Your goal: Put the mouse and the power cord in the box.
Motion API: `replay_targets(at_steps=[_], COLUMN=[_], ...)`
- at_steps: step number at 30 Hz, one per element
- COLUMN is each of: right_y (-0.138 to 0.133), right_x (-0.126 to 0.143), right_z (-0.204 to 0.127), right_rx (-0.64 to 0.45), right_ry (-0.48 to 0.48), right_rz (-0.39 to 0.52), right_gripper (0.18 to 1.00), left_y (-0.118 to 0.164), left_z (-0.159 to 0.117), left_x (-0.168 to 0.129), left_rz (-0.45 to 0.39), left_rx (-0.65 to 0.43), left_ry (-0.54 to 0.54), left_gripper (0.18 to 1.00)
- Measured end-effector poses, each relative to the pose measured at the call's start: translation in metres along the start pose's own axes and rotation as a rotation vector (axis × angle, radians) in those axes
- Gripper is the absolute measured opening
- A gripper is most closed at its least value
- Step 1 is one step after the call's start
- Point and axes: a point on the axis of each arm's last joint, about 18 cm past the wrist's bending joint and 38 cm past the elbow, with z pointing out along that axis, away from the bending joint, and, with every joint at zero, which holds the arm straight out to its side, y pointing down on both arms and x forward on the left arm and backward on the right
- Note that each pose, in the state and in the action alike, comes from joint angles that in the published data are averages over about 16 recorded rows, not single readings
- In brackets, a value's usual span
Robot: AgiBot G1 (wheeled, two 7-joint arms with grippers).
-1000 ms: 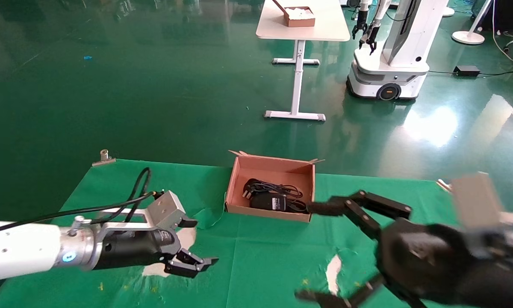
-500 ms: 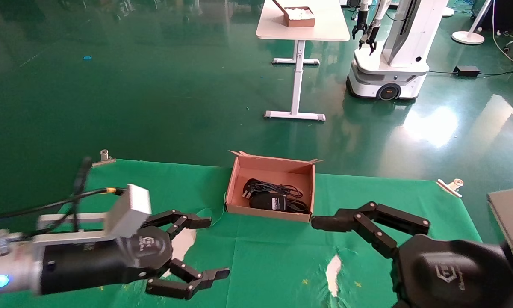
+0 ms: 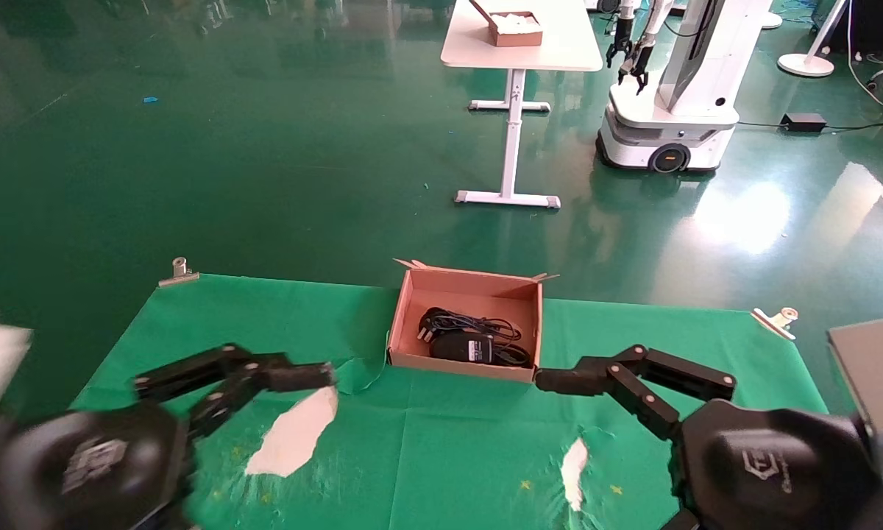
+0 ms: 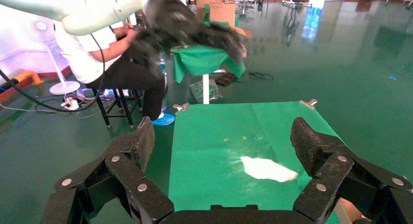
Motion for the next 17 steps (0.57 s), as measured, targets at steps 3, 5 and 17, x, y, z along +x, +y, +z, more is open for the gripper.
replay_targets(at_steps=[3,5,17], right_y=[-0.0001,-0.0001,0.0001], right_x=[-0.0001,-0.0002,-0.0002], right_z=[-0.0001,-0.0001,-0.0001], right_rx=[0.000,0.000,0.000], right_ry=[0.000,0.000,0.000], right_rz=[0.000,0.000,0.000], right_gripper=[1.001,1.001,1.001], left_y=[-0.0069,-0.0096,-0.0088], left_z=[-0.0045,-0.0063,-0.0059], left_x=[0.0064,0.0090,0.0085], left_rz=[0.020,0.029,0.026], left_rx=[0.024,0.033,0.030], left_ry=[0.016,0.023,0.021], left_gripper=[1.001,1.001,1.001])
